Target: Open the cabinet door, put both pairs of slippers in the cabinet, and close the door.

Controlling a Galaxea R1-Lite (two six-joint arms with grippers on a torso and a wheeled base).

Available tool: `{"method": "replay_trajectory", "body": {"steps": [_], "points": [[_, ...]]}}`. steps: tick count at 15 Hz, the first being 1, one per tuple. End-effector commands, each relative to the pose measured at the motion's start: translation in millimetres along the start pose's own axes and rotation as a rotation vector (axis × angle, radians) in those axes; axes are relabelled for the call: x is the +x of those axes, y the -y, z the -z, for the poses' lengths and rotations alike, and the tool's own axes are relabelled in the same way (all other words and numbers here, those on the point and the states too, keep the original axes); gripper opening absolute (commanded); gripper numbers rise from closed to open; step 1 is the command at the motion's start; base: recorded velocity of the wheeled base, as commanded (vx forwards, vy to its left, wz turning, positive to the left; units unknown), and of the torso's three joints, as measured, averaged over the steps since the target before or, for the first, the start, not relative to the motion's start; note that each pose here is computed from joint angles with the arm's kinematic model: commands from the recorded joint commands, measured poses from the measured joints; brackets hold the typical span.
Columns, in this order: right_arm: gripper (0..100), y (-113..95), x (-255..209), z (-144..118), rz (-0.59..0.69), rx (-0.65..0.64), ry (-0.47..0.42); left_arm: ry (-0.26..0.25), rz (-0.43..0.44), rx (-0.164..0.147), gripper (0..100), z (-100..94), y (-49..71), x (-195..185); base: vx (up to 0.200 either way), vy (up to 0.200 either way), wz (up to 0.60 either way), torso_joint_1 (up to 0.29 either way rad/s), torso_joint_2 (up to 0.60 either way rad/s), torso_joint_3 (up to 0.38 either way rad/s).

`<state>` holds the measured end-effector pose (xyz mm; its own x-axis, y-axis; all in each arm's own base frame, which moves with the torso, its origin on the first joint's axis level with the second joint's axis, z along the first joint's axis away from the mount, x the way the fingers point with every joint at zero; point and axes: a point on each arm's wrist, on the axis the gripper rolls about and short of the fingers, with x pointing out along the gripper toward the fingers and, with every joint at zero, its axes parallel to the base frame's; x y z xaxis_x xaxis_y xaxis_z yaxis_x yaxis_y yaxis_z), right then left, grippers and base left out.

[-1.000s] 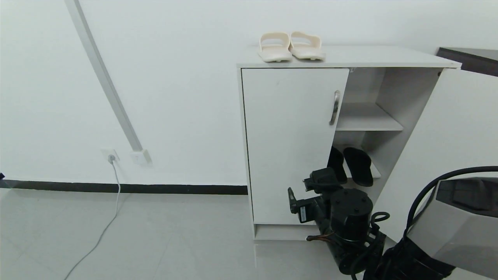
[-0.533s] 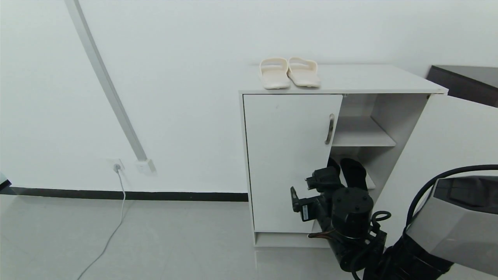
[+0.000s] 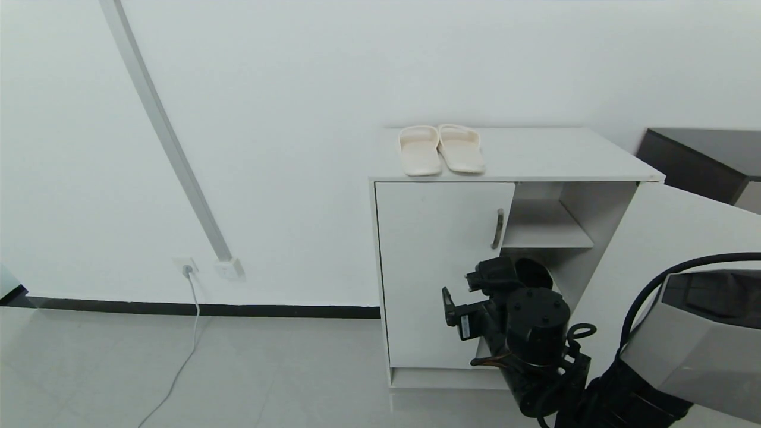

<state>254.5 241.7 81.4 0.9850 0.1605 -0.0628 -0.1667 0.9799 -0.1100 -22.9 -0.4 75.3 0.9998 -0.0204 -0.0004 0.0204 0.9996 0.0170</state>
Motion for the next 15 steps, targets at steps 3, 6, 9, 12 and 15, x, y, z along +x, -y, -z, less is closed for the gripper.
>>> {"method": "replay_trajectory", "body": {"steps": [3, 6, 9, 12, 15], "points": [[100, 0.1, -0.2, 0.4, 0.000, -0.001, -0.001, -0.001, 0.000, 0.000, 0, 0.0, 0.0, 0.1, 0.000, 0.000, 0.00, 0.207, -0.52, -0.307], [100, 0.2, -0.3, 0.8, 0.000, -0.002, -0.003, -0.001, 0.000, 0.000, 0, 0.0, 0.0, 0.1, 0.000, 0.000, 0.00, 0.229, -0.55, -0.321], [100, 0.5, -0.7, 1.4, 0.000, -0.004, -0.005, -0.001, 0.000, 0.000, 0, 0.0, 0.0, 0.1, 0.000, 0.000, 0.00, 0.250, -0.57, -0.325], [100, 1.1, -0.7, 1.2, 0.001, 0.005, 0.002, -0.001, 0.000, 0.000, 0, 0.0, 0.0, 0.1, 0.000, 0.000, 0.00, 0.269, -0.60, -0.338], [100, 3.1, 1.1, 0.6, -0.021, 0.006, 0.010, -0.001, 0.000, 0.001, 0, 0.0, 0.0, 0.1, 0.000, 0.000, 0.00, 0.207, -0.45, -0.245]]}}
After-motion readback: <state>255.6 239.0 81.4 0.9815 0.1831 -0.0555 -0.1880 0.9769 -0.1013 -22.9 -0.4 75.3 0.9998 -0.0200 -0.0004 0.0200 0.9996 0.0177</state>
